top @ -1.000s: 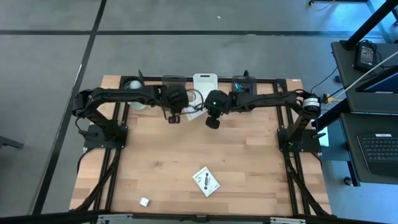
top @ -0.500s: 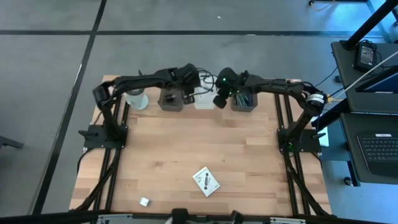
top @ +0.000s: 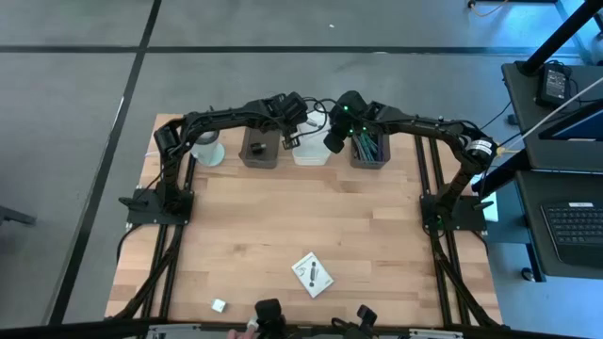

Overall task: Pick and place items into bin
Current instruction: Put the top white card reader box into the white bin, then put the white card reader box into the white bin

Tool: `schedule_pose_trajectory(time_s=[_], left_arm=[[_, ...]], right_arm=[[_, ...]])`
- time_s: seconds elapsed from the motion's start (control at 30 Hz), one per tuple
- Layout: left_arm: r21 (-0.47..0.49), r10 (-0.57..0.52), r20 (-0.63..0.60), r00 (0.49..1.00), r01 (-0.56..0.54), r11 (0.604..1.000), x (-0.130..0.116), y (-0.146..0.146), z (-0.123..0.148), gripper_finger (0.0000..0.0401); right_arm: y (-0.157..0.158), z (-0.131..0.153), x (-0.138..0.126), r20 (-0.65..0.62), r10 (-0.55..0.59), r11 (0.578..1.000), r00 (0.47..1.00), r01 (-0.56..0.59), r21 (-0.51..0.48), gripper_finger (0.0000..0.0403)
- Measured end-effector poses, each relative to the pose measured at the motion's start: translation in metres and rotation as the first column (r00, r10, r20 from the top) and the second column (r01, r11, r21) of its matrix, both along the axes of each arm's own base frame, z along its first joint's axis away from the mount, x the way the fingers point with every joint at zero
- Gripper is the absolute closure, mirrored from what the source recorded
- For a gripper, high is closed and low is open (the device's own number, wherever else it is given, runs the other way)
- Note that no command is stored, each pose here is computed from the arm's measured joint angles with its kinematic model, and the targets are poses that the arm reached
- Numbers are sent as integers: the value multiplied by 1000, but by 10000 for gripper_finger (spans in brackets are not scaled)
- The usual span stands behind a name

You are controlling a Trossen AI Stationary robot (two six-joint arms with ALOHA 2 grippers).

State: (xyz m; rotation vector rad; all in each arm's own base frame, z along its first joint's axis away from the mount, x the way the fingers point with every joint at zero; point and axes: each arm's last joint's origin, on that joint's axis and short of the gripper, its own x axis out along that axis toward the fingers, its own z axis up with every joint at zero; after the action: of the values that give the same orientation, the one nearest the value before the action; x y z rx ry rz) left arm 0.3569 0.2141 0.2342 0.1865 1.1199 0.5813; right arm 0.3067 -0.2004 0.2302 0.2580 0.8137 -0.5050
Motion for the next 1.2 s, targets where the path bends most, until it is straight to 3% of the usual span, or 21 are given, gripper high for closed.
schedule_pose_trajectory(time_s=[0.37,0.67,0.83,1.03,1.2], left_arm=[[-21,18,22,1000,-18,1000,-1,1,2,250],[-29,29,-36,999,-30,999,-7,2,-1,235],[-18,36,-45,998,-37,999,-8,2,-1,235],[122,124,-121,985,-109,986,-8,-1,1,242],[320,215,-192,957,-146,936,-2,-17,6,256]], right_arm=[[-2,-1,-3,-15,-10,1000,1000,10,9,261],[-7,-6,-14,-88,-37,998,995,41,47,250],[-9,5,-22,-67,-52,998,996,54,38,250],[-1,33,-33,2,-61,998,998,61,-1,250],[12,52,-44,44,-97,994,994,95,48,250]])
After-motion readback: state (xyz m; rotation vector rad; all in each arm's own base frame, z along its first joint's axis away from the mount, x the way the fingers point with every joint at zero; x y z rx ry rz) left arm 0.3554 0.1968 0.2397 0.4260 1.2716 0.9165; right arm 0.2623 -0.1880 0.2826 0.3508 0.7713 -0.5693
